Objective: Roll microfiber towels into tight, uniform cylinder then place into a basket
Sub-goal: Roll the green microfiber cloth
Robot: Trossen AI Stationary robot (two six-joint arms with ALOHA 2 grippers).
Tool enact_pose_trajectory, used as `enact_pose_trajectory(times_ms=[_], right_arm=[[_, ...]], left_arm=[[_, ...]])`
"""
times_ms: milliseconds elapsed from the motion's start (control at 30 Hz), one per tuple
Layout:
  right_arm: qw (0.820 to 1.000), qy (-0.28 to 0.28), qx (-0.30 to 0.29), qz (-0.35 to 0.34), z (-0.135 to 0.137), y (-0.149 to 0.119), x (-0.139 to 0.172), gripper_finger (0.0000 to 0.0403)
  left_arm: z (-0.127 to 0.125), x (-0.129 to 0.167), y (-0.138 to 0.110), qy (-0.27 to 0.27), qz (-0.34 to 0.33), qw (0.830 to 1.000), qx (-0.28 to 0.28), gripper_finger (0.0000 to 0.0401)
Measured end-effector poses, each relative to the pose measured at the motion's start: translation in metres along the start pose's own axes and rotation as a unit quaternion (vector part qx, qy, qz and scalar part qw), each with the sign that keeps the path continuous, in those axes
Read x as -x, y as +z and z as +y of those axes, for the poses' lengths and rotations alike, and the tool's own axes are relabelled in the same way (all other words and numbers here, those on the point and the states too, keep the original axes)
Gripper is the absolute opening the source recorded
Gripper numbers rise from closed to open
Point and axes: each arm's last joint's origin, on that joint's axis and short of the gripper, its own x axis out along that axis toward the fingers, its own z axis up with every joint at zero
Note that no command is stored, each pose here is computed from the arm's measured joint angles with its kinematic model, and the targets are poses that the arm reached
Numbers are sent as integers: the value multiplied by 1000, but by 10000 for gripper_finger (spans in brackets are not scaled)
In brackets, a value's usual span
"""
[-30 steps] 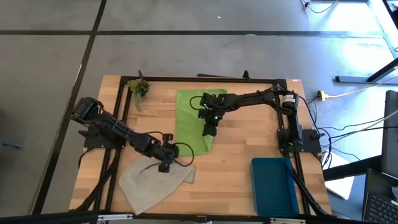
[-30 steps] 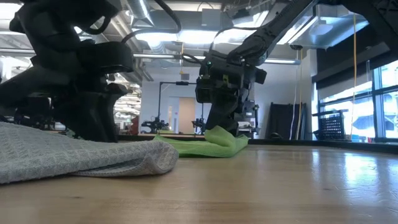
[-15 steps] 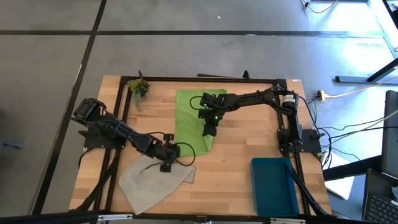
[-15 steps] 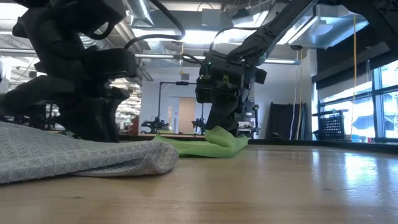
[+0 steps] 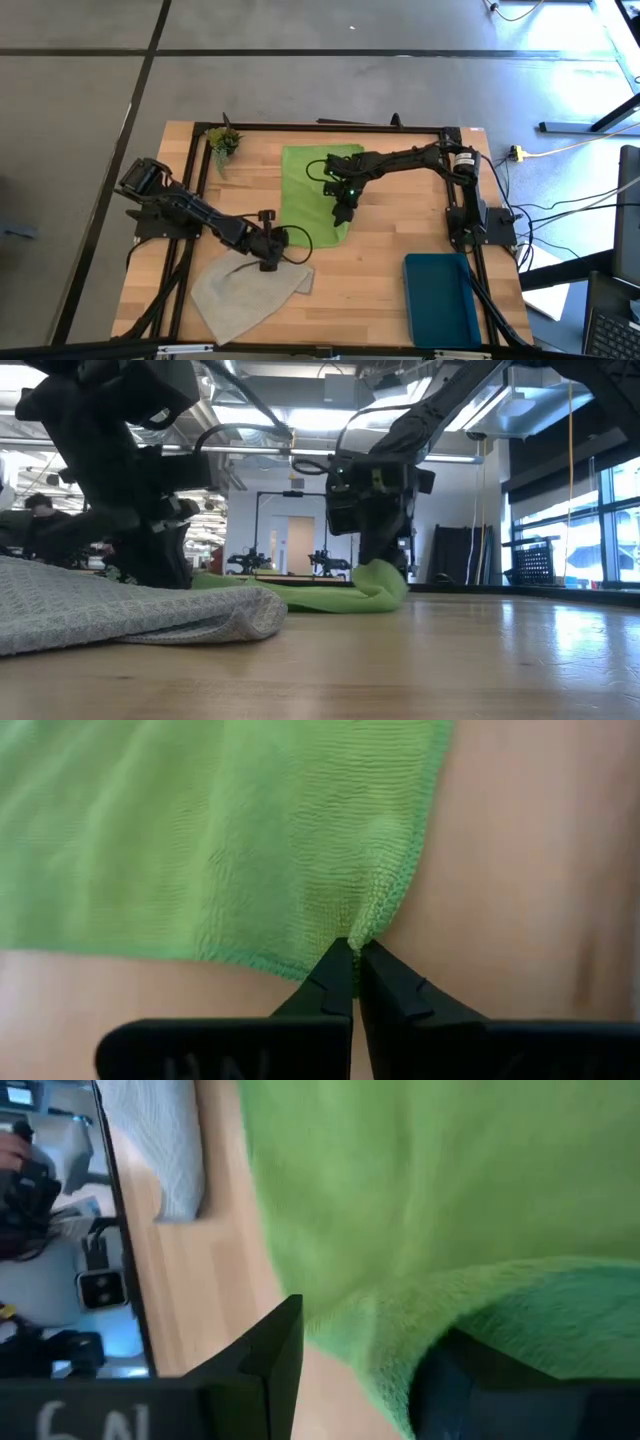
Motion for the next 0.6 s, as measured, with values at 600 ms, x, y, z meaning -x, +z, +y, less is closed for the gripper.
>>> enact_pose_trajectory(times_ms=[600], right_arm=[[985, -130, 14, 113, 43, -35, -46, 147]], left_arm=[[9, -2, -5, 47, 22, 999, 16, 0]])
